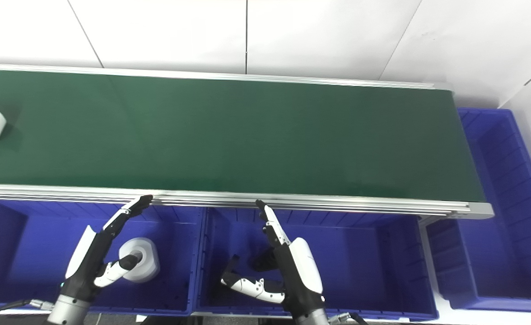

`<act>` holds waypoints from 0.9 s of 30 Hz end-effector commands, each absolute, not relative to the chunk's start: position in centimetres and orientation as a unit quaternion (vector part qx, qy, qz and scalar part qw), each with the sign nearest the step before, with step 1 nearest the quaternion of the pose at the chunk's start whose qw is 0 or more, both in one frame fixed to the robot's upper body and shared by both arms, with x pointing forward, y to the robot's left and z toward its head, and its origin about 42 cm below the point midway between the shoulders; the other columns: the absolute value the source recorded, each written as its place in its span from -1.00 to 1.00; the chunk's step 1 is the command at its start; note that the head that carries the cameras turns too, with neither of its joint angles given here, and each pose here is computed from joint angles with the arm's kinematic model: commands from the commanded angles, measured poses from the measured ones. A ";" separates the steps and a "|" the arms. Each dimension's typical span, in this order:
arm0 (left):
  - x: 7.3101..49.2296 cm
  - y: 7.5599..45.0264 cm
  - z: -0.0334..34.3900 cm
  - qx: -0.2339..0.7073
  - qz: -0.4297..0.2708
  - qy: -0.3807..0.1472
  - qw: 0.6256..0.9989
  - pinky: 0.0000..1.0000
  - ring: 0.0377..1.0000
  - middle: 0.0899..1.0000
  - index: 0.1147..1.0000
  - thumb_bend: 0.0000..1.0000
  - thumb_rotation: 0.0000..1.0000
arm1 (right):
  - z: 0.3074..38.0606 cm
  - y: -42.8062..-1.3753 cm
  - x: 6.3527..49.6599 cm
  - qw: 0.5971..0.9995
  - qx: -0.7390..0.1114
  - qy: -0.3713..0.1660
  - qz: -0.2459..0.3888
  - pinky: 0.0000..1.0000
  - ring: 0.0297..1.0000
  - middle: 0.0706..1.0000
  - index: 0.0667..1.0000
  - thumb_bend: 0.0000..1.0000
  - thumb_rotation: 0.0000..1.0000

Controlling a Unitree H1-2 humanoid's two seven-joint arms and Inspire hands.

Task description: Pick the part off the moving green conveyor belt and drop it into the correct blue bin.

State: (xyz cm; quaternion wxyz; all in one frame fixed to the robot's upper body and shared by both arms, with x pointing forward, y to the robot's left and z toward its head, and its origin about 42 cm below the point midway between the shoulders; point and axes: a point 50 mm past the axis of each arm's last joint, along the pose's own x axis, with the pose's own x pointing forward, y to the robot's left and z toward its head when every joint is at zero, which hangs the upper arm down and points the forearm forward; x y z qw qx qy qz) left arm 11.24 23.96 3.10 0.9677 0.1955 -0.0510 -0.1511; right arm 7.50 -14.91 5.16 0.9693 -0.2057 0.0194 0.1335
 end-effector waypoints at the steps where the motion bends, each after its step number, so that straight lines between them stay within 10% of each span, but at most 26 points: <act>1: 11.7 24.5 3.8 0.194 -0.149 -0.076 0.967 0.70 0.72 0.73 0.69 0.37 1.00 | 5.9 -14.6 7.6 0.973 -0.193 -0.006 0.129 0.71 0.88 0.98 1.00 0.51 0.20; 27: 11.6 24.3 3.7 0.182 -0.143 -0.067 0.970 0.65 0.68 0.70 0.68 0.44 0.95 | 5.7 -14.6 7.6 0.971 -0.197 -0.002 0.132 0.70 0.88 0.97 1.00 0.52 0.23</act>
